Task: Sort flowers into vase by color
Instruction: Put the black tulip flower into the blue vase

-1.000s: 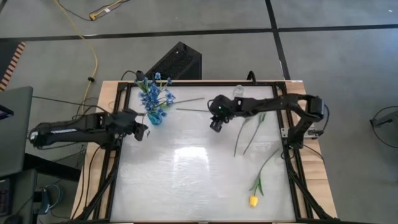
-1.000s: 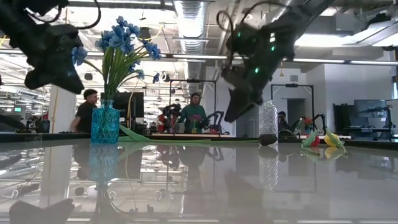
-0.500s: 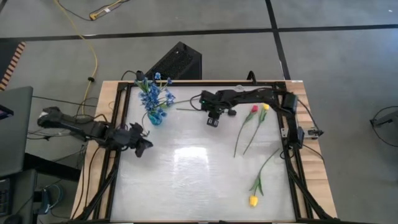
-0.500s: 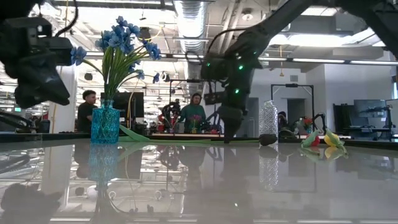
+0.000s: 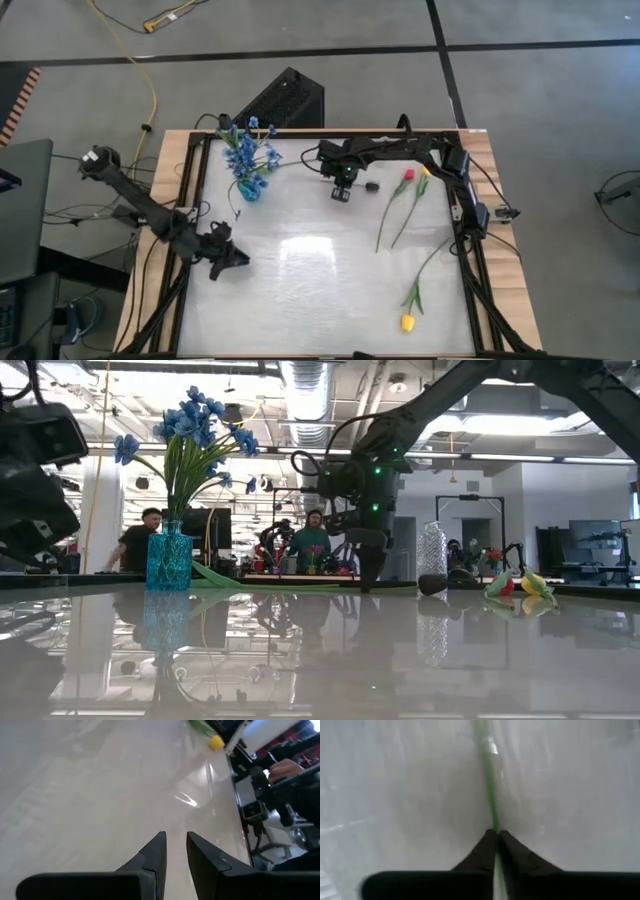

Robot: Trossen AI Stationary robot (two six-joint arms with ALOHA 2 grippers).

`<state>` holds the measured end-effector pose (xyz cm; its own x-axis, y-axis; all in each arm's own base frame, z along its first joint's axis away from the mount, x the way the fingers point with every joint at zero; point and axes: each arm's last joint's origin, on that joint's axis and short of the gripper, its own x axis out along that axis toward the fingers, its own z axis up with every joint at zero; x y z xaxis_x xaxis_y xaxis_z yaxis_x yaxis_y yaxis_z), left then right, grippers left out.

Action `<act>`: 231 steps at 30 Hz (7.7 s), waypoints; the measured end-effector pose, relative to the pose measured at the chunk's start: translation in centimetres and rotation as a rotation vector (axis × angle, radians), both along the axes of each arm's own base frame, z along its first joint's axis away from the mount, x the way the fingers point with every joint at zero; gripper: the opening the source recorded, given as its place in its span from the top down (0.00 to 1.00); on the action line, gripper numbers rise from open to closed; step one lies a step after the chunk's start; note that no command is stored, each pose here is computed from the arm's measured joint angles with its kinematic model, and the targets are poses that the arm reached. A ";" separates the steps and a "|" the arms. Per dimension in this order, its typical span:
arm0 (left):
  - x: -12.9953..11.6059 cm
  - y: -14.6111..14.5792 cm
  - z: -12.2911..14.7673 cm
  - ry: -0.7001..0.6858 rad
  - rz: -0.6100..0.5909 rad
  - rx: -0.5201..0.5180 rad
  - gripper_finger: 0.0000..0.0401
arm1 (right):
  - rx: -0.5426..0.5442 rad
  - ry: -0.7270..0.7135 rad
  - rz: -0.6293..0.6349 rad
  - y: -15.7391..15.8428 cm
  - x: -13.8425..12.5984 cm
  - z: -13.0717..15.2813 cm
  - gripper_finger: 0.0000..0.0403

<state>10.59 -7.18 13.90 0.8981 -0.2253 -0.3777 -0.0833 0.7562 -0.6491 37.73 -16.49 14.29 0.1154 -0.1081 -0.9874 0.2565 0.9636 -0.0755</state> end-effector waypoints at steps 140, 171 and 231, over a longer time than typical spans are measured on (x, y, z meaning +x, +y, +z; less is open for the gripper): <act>9.8 -2.8 4.9 -0.419 0.197 0.421 1.00 | -0.026 -1.585 0.595 22.2 2.9 6.6 0.73; 10.3 -1.6 5.3 -0.439 0.285 0.467 0.93 | -0.050 -1.597 0.562 22.0 3.2 7.3 0.94; 3.6 8.7 3.0 0.449 0.612 0.869 0.70 | -0.392 -1.479 0.255 11.0 5.9 11.3 0.93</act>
<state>14.18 1.52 16.91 0.5129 0.6941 -0.5051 -0.6817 0.6870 0.2518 43.68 -5.53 25.63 0.9832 -0.1502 0.1035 0.1656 0.9730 -0.1609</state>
